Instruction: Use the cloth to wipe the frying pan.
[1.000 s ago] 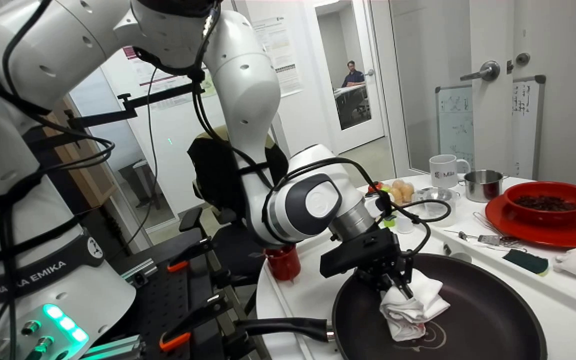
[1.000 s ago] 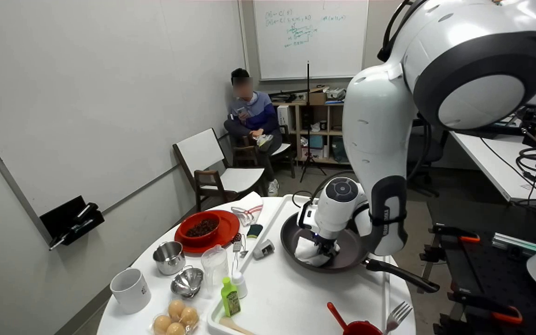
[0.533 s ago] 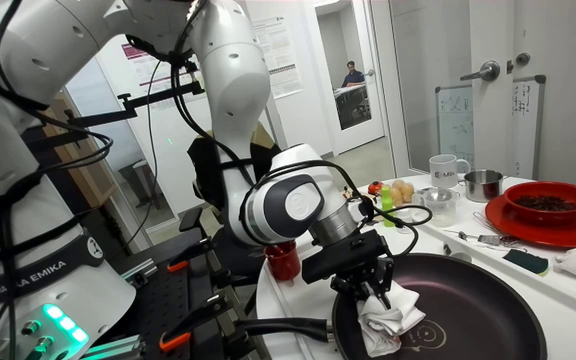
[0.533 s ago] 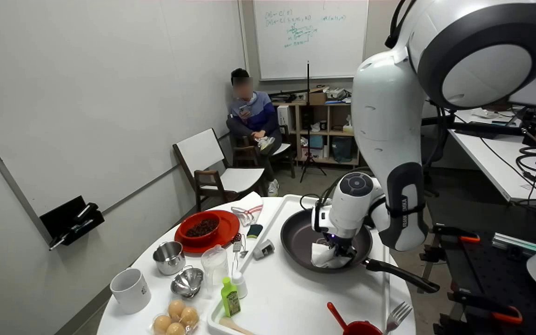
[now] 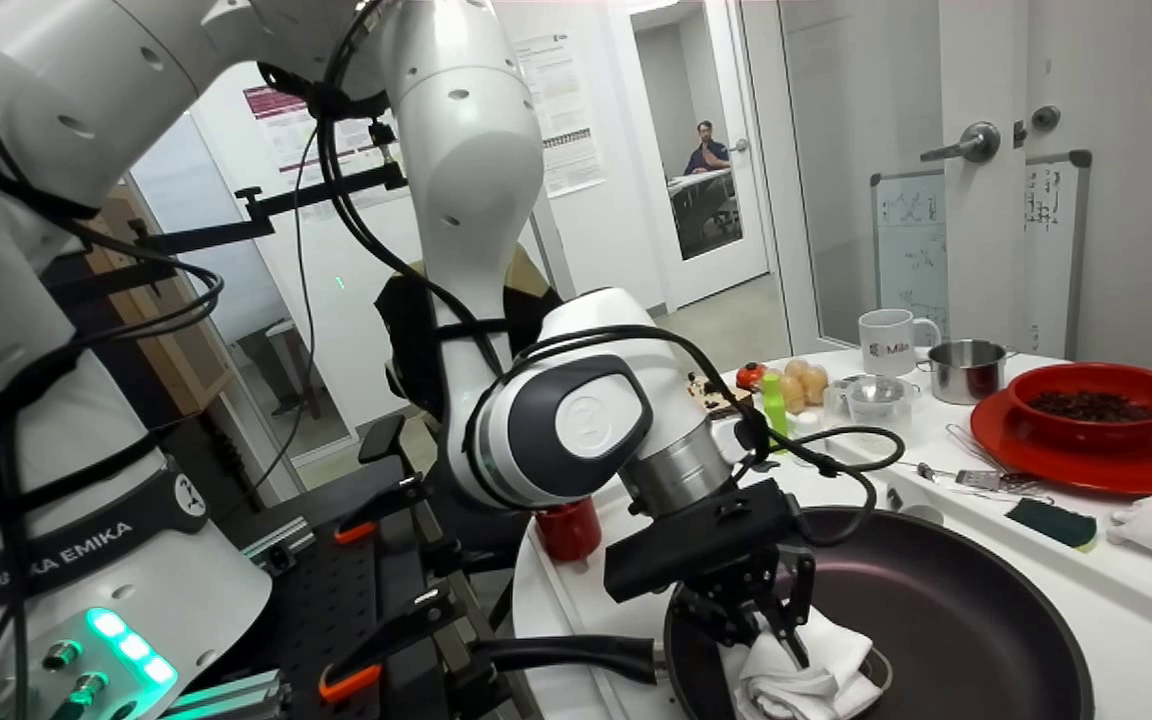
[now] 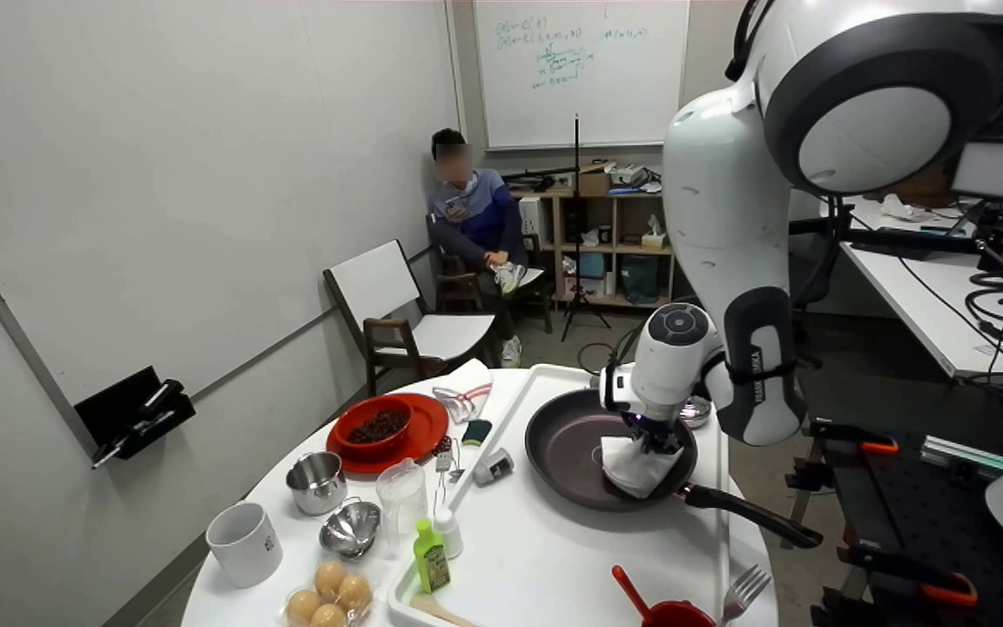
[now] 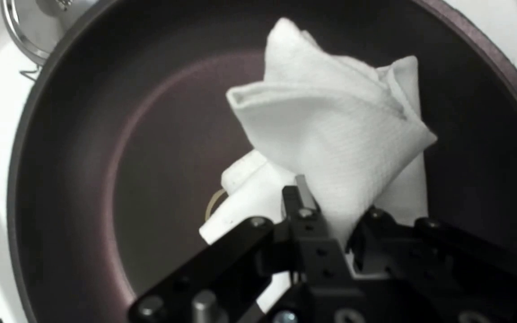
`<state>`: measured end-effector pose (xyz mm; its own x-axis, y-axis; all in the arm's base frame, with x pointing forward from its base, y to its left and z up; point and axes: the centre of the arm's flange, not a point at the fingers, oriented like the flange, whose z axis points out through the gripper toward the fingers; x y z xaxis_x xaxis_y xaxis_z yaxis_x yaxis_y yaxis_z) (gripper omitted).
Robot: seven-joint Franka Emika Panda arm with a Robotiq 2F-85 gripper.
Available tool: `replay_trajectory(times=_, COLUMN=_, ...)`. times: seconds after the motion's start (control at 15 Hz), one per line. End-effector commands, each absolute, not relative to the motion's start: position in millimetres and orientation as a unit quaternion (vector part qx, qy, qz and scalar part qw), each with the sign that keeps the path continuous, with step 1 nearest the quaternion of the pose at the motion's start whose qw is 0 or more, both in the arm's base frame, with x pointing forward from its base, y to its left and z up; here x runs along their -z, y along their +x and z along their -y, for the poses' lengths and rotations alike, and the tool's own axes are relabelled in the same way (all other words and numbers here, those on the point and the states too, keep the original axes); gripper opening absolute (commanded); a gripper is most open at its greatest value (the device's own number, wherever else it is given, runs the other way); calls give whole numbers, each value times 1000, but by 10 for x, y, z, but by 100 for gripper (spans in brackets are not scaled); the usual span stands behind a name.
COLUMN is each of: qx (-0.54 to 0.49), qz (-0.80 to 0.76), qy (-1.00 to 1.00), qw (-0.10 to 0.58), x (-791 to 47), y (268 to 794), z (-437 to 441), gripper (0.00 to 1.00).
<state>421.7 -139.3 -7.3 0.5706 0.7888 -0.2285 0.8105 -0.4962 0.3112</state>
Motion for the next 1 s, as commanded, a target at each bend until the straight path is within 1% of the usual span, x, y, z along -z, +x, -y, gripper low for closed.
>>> replay_trajectory(times=0.0, qx=19, qz=-438, qy=874, qw=207, x=51, y=4249, z=1640, gripper=8)
replay_trajectory(times=0.53, qx=8, qz=-347, qy=909, qw=232, x=93, y=4597, z=2068, gripper=8)
replay_trajectory(times=0.93, qx=8, qz=-306, qy=921, qw=240, x=155, y=4775, z=2117, gripper=8)
